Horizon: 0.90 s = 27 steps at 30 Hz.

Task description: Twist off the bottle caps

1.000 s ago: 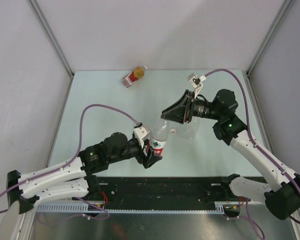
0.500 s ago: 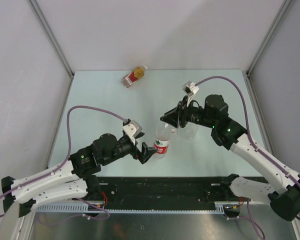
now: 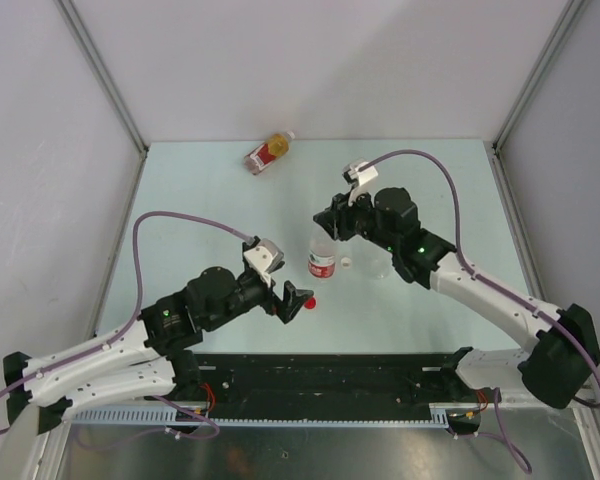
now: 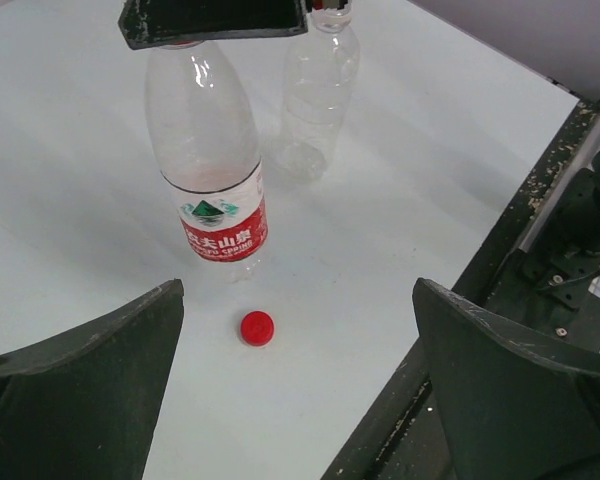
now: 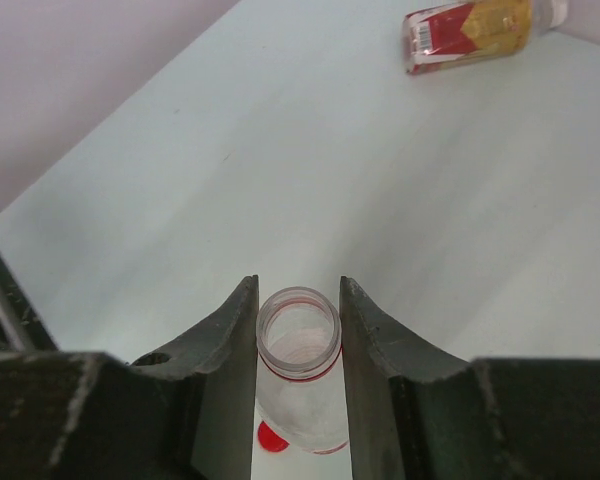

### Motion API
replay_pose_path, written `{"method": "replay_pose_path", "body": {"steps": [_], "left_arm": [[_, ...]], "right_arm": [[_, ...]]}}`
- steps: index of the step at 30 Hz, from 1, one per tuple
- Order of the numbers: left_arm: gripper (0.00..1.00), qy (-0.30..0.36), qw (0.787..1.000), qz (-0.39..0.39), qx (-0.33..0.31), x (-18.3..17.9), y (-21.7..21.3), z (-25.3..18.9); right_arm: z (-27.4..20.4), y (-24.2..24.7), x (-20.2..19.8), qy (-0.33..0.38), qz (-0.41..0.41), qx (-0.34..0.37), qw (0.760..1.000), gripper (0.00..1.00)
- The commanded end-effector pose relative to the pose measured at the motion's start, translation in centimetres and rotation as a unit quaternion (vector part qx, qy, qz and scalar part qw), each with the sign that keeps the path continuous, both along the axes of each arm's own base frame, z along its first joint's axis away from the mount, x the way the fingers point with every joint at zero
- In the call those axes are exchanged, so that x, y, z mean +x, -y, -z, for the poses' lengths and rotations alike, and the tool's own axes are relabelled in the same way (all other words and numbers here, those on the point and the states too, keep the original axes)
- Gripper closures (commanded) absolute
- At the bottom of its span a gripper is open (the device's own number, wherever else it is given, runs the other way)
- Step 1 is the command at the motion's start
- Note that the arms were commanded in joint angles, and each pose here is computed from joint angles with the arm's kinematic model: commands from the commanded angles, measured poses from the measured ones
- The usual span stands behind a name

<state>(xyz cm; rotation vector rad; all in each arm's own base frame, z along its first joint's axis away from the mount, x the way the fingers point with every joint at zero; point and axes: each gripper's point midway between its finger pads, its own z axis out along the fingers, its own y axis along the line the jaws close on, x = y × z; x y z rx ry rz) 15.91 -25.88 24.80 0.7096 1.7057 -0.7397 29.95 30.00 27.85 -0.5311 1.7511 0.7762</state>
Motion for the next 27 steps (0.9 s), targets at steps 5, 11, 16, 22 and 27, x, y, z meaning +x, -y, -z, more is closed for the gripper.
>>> {"method": "replay_pose_path", "body": {"steps": [5,11,16,22,27], "left_arm": [[0.01,0.040,0.998,-0.049,0.001,2.0,-0.8,-1.9],[0.01,0.044,0.996,-0.082,-0.001,2.7,-1.8,-2.0],[0.01,0.044,0.995,-0.091,-0.001,2.8,-2.2,-1.8],[0.01,0.041,0.994,-0.101,-0.002,3.0,-2.5,-1.7],[0.01,0.038,0.994,-0.105,-0.005,3.0,-2.7,-1.6]], "right_arm": [[-2.8,-1.1,4.3,0.109,0.076,0.002,0.991,1.00],[-0.2,-1.7,5.8,0.095,0.097,-0.016,0.991,1.00],[1.1,-2.1,6.1,0.086,0.099,-0.025,0.991,0.97],[1.3,-2.2,5.4,0.079,0.086,-0.032,0.993,0.57],[-0.7,-1.8,4.4,0.089,0.076,-0.014,0.993,0.22]]}}
